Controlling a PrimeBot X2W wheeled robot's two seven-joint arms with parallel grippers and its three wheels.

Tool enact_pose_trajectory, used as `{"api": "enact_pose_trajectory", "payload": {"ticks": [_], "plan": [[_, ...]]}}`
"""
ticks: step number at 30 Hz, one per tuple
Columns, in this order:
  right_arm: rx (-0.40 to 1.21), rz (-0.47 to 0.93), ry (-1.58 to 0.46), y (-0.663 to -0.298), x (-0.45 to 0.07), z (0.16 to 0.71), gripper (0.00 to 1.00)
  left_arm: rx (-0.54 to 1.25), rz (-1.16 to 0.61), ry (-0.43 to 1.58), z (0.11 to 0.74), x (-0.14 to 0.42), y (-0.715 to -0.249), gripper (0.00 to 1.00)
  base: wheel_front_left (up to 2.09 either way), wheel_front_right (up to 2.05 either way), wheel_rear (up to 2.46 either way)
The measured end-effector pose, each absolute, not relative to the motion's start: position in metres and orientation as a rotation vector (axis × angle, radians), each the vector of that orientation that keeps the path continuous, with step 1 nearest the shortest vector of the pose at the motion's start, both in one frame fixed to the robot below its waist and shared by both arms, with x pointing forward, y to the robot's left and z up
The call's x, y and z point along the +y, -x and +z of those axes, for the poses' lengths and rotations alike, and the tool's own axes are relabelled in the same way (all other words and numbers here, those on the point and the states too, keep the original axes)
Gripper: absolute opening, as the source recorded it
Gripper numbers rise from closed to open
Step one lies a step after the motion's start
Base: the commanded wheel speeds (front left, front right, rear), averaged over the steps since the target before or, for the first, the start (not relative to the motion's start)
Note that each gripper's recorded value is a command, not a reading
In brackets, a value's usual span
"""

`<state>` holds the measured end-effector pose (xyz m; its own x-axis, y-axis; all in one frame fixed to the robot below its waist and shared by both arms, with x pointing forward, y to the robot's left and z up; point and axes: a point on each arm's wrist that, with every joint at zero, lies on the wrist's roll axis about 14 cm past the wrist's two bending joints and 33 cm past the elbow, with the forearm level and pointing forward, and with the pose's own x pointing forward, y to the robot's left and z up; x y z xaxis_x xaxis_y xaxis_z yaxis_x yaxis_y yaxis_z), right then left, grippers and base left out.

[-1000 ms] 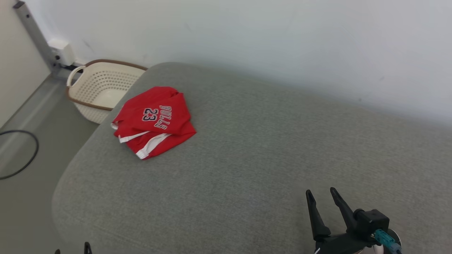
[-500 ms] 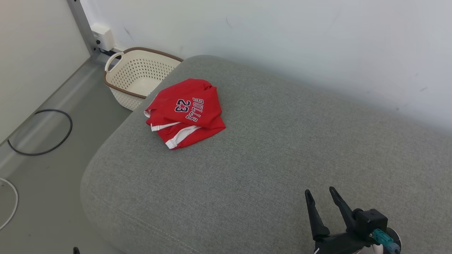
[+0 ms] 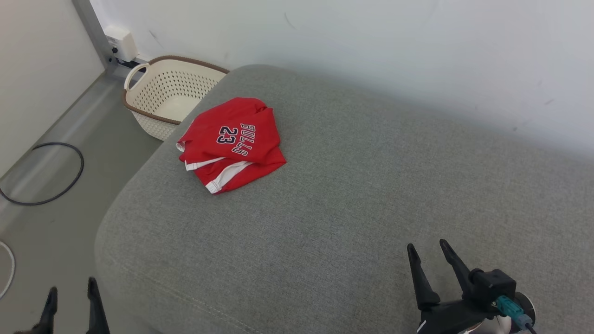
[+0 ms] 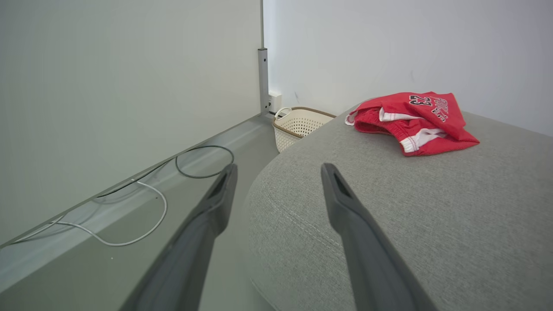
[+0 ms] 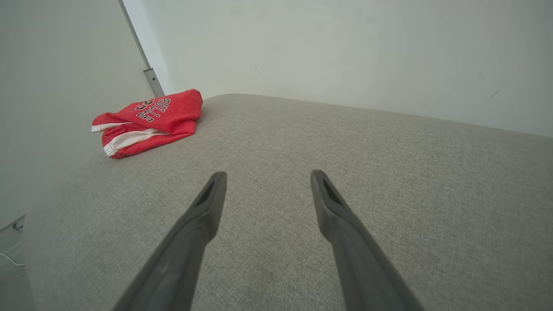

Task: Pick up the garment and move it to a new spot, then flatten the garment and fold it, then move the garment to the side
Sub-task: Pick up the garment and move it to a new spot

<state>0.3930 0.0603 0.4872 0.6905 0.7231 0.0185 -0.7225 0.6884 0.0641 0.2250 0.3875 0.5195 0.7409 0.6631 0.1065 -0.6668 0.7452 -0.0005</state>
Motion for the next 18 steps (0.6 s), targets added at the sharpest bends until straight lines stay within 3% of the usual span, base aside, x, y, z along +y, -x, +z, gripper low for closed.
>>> {"api": "enact_pose_trajectory", "payload": {"ticks": [18], "plan": [[-0.027,0.72,-0.027,-0.454,0.011,0.475,1.0,-0.08,0.439,-0.043,0.55,0.401,-0.407,1.0,0.0,0.0,0.0]]}}
